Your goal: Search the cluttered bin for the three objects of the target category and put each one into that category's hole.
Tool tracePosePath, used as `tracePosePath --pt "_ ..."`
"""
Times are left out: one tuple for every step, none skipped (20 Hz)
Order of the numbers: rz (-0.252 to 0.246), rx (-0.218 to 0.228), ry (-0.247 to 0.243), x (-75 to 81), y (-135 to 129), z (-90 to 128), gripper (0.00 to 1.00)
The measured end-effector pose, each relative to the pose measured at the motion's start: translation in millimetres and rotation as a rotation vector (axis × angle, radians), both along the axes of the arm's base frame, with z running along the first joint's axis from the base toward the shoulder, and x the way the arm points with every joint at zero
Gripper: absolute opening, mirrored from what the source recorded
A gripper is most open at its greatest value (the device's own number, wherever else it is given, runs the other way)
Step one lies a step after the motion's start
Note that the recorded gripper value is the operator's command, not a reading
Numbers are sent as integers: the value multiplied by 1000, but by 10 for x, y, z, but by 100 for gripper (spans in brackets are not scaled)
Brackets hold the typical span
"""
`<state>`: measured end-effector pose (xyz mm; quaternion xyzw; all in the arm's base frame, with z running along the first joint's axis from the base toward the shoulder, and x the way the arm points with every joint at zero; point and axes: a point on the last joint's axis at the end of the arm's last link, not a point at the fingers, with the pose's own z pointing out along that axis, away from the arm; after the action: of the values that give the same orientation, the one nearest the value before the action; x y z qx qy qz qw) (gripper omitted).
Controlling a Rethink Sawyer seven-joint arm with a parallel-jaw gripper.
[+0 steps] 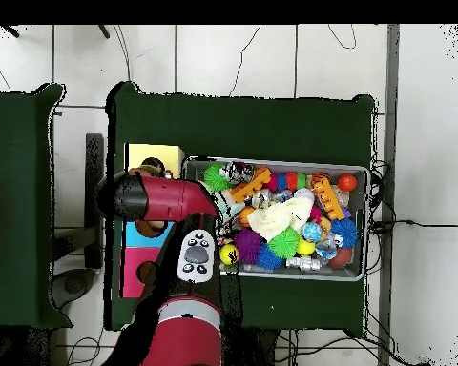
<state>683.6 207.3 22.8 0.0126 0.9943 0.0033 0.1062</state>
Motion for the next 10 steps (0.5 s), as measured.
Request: tracePosePath --pt "0 1 -5 16 13 11 100" --pt "0 2 -10 32 25 22 100" --pt "0 3 -14 48 38 33 100" --pt "-1 3 -18 62 39 40 100" --pt "-3 3 -22 76 41 47 100" --pt "-3 2 -22 78 39 46 100" --pt "-5 -1 -21 74 24 33 100" --pt "-5 -2 -20 72 19 25 100" --pt "-6 -1 -19 74 20 15 100" --pt "-6 -1 -19 74 20 14 100"
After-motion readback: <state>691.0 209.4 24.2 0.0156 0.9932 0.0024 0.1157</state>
